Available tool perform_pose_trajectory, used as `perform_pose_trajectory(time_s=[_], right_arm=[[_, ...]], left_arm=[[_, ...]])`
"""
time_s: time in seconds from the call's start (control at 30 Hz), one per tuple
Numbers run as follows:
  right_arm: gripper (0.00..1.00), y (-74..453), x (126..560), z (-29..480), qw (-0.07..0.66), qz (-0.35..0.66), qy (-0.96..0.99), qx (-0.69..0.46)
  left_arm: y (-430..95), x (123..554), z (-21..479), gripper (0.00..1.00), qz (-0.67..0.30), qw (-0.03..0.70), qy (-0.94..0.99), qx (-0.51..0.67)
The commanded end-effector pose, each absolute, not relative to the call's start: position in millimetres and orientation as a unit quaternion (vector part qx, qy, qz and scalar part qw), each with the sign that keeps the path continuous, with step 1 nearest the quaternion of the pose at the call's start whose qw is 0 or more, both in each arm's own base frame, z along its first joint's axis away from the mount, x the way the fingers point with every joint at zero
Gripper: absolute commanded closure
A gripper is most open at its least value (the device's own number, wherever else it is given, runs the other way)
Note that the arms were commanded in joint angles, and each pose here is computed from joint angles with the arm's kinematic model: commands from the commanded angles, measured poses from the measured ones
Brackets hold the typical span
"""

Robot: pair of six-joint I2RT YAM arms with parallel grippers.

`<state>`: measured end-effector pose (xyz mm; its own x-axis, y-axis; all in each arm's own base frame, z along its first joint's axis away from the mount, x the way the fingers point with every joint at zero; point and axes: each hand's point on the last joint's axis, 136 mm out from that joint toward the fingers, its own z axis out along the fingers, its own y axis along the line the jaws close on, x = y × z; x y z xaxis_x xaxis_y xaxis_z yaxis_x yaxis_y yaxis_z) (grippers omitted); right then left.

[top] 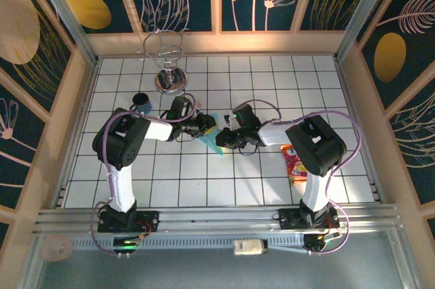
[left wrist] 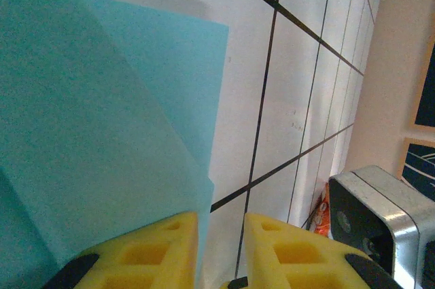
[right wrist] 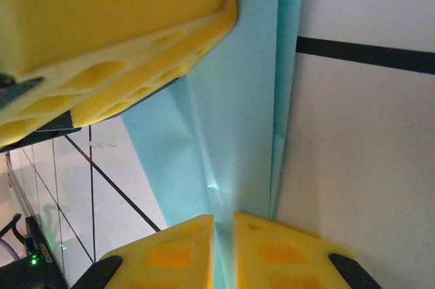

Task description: Fold a paper plane with a square sheet of paper (pick it up from the middle)

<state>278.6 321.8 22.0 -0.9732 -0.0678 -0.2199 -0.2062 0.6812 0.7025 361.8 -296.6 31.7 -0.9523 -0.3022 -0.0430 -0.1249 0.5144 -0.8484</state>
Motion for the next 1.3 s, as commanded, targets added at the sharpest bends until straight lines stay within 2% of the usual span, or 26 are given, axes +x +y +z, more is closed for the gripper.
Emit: perform_pose_trajectory(time_s=[0.0,0.4,0.8,1.07,1.27], right_arm=[[0.84,315,274,3,0.069,0.357,0.927,-0.093],[0.86,297,279,-10,0.063,0.27,0.941,-0.192],[0.86,298,282,-6,0.065,0.279,0.933,-0.217],[0.86,298,282,-9,0.061,0.28,0.935,-0.21],[0.87,296,282,-11,0.058,0.28,0.936,-0.203]], left_arm=[[-302,368,50,0.76,-0.481,0.108,0.865,-0.096],[-273,383,86,0.76,-0.451,0.179,0.871,-0.075],[-268,345,77,0.82,-0.48,0.153,0.86,-0.082],[-294,343,77,0.82,-0.508,0.132,0.849,-0.067],[-298,343,62,0.82,-0.494,0.116,0.858,-0.076]])
